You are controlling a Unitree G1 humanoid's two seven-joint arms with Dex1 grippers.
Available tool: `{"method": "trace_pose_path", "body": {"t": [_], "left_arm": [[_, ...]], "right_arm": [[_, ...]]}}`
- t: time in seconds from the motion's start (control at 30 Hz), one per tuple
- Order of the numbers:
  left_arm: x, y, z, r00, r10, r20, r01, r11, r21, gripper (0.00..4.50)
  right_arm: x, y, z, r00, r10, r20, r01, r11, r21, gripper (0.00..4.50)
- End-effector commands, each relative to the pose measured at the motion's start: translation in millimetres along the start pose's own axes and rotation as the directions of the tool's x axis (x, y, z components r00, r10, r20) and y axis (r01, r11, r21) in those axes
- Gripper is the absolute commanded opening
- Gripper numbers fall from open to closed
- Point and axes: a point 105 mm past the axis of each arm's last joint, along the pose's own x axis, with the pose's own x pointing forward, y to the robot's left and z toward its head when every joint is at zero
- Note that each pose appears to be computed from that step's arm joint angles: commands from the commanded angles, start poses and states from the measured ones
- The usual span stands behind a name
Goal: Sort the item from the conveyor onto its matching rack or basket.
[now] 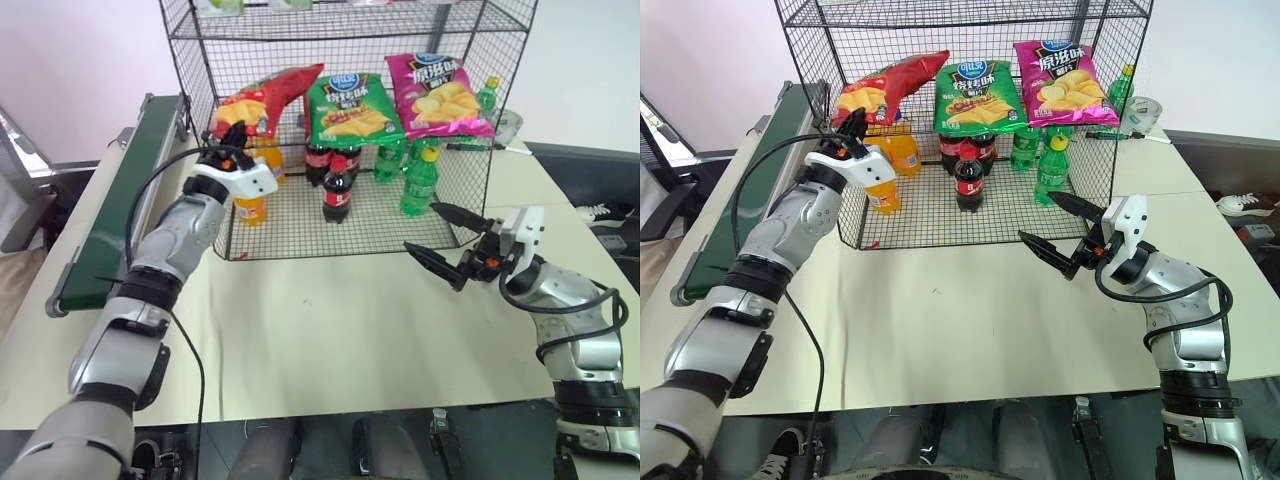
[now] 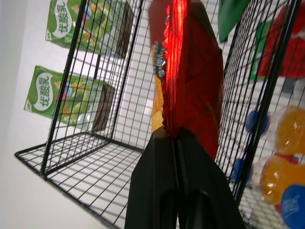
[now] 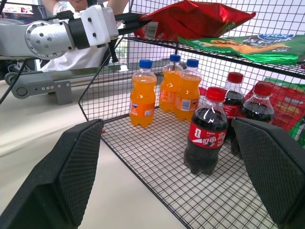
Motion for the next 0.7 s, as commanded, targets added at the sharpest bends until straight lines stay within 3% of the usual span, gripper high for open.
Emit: {"method": "trace_pose_path", "body": {"t": [0.03, 0.37, 0.7], "left_arm": [[-2.6, 17.5, 12.3, 0.999, 0.049, 0.013, -0.049, 0.999, 0.000, 0.03], [-16.3, 43.0, 6.6, 0.993, 0.096, -0.072, -0.094, 0.995, 0.024, 0.03], [-5.9, 28.8, -0.3, 0.989, 0.095, -0.117, -0.096, 0.995, -0.006, 0.03]], "right_arm": [[2.4, 1.6, 14.2, 0.999, 0.013, 0.039, -0.011, 0.999, -0.053, 4.50], [5.9, 0.2, 13.1, 0.999, 0.023, 0.042, -0.021, 0.999, -0.049, 4.50], [9.4, 0.1, 14.0, 0.998, 0.028, 0.048, -0.026, 0.999, -0.048, 4.50]]}}
